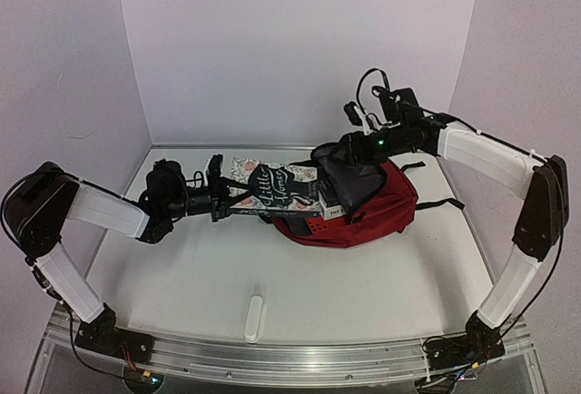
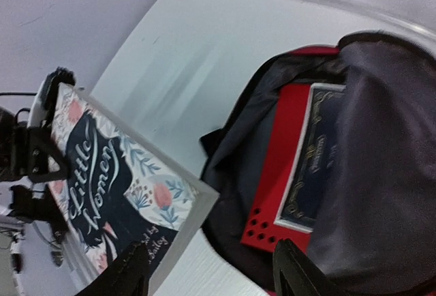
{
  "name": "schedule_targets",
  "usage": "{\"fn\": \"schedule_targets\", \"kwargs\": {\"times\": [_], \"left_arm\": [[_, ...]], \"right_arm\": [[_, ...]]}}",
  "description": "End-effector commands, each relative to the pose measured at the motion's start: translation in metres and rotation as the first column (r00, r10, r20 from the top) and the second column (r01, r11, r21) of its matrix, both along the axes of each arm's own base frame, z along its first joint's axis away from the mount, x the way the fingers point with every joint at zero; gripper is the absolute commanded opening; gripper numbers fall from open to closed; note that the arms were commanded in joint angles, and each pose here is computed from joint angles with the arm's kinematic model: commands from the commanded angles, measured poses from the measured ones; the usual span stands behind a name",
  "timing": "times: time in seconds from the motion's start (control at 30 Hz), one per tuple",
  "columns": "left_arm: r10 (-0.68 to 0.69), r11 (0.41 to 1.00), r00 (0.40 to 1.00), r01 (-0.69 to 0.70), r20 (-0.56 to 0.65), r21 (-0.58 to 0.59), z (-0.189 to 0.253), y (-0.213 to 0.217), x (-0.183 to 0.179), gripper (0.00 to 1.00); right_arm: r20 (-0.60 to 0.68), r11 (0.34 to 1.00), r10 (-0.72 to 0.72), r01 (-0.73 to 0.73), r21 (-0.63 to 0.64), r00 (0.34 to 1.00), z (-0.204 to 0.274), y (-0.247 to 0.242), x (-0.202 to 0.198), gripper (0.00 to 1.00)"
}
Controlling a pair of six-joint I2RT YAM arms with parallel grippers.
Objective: Pack the student bag
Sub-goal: Pick up the book from the center of the board, then place the book in the student bag.
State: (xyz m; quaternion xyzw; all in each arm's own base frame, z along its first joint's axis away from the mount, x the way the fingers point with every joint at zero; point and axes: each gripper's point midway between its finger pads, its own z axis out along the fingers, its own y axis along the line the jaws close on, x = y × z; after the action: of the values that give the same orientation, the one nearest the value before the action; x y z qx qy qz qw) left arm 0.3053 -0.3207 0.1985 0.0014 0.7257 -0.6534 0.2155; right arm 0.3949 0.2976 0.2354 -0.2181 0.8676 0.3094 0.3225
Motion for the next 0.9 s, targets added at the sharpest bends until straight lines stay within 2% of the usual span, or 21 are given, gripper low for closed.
{"fn": "schedule_targets", "kwargs": {"times": [0.0, 0.2, 0.33, 0.43, 0.53, 0.67, 0.73, 0.8, 0.87], "left_arm": [[0.147, 0.986, 0.98, -0.134, 0.136, -0.101, 0.055, 0.021, 0.012, 0.0], [0.241, 0.97, 0.962, -0.233, 0.13, -0.07, 0.052, 0.037, 0.015, 0.0], [0.261, 0.965, 0.956, -0.257, 0.136, -0.049, 0.052, 0.042, 0.014, 0.0], [0.263, 0.965, 0.956, -0.261, 0.128, -0.038, 0.047, 0.044, 0.012, 0.0], [0.265, 0.964, 0.957, -0.264, 0.119, -0.029, 0.044, 0.046, 0.01, 0.0], [0.266, 0.964, 0.957, -0.267, 0.112, -0.011, 0.039, 0.045, 0.012, 0.0], [0.26, 0.965, 0.959, -0.261, 0.11, -0.009, 0.038, 0.044, 0.012, 0.0], [0.258, 0.966, 0.96, -0.258, 0.108, -0.009, 0.037, 0.043, 0.013, 0.0], [0.256, 0.967, 0.96, -0.256, 0.11, -0.011, 0.038, 0.041, 0.016, 0.0]], "right_arm": [[0.12, 0.948, -0.055, 0.09, -0.305, 0.991, -0.032, -0.02, 0.041, 0.58], [0.151, 0.887, -0.041, 0.106, -0.449, 0.988, -0.068, -0.011, 0.062, 0.59], [0.15, 0.863, -0.052, 0.12, -0.49, 0.987, -0.088, -0.01, 0.075, 0.61], [0.143, 0.854, -0.056, 0.121, -0.506, 0.988, -0.099, -0.008, 0.081, 0.6], [0.162, 0.817, -0.072, 0.151, -0.557, 0.984, -0.11, -0.015, 0.088, 0.56], [0.184, 0.768, -0.073, 0.173, -0.617, 0.98, -0.12, -0.026, 0.094, 0.39], [0.201, 0.758, -0.075, 0.187, -0.625, 0.977, -0.115, -0.028, 0.096, 0.22], [0.21, 0.765, -0.073, 0.19, -0.615, 0.975, -0.106, -0.028, 0.095, 0.06], [0.206, 0.794, -0.068, 0.178, -0.582, 0.976, -0.093, -0.023, 0.091, 0.0]]}}
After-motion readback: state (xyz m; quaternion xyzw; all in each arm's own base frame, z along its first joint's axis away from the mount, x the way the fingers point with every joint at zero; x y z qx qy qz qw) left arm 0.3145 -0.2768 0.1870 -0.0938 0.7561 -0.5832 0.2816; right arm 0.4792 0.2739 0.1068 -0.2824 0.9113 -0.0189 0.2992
